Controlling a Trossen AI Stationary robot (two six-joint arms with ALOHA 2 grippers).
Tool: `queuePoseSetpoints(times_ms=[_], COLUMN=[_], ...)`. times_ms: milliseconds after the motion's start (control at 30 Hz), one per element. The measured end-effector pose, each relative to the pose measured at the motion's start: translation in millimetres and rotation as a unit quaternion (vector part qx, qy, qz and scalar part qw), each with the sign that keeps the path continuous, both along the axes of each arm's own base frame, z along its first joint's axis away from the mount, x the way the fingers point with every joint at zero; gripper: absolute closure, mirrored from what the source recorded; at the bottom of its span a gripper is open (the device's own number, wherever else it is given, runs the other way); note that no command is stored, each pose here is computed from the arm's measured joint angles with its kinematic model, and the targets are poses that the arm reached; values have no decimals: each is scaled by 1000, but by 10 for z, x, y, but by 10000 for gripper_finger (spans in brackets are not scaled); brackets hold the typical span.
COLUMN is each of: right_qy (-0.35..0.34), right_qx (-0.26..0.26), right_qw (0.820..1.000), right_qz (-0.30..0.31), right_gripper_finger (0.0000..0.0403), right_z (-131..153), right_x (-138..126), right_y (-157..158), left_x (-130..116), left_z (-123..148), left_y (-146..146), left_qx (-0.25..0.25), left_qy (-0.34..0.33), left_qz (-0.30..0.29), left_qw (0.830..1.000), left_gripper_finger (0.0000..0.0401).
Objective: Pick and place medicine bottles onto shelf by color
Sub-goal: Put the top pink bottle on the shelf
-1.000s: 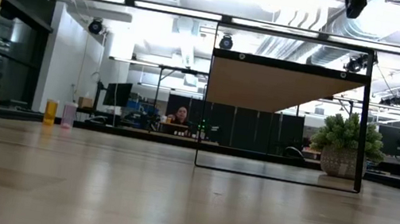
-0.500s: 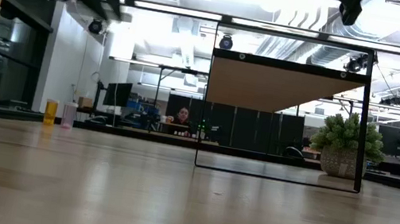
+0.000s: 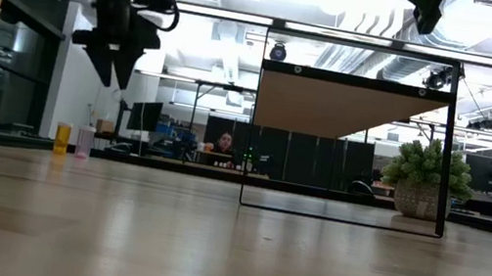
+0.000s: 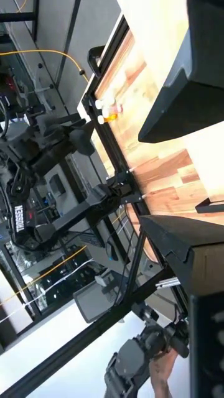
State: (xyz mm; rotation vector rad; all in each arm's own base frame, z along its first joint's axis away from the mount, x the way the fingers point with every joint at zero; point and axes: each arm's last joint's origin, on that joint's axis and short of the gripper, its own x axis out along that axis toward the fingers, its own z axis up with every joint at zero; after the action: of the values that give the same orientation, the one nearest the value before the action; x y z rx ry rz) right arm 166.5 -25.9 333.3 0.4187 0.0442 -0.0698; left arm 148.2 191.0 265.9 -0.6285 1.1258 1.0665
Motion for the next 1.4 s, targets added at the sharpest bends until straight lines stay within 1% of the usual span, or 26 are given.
queuePoseSetpoints(times_ms=[133,267,500,700,833,1000,1400], right_qy=[3,10,16,16,16,16,16], right_qx=[-3,-3,-3,-3,-3,-3,-3], right_qw=[1000,1000,1000,1000,1000,1000,1000], right_qz=[1,2,2,2,1,1,1], right_gripper_finger=[210,210,210,210,210,210,210], right_z=[-6,-19,-30,-31,-31,-30,-30], right_x=[0,-1,-2,-2,-2,-2,-2], right_y=[0,1,1,1,1,1,1], left_x=[-12,-12,24,64,84,78,2], left_z=[-67,-164,-414,-586,-673,-706,-724], left_y=[70,149,294,360,389,411,480], left_qx=[-3,-19,-61,-85,-96,-81,-88], left_qy=[20,33,59,78,90,118,108], left_qz=[14,27,51,70,72,77,95], left_qw=[1000,999,995,991,989,987,986], left_gripper_finger=[151,143,142,143,143,144,144])
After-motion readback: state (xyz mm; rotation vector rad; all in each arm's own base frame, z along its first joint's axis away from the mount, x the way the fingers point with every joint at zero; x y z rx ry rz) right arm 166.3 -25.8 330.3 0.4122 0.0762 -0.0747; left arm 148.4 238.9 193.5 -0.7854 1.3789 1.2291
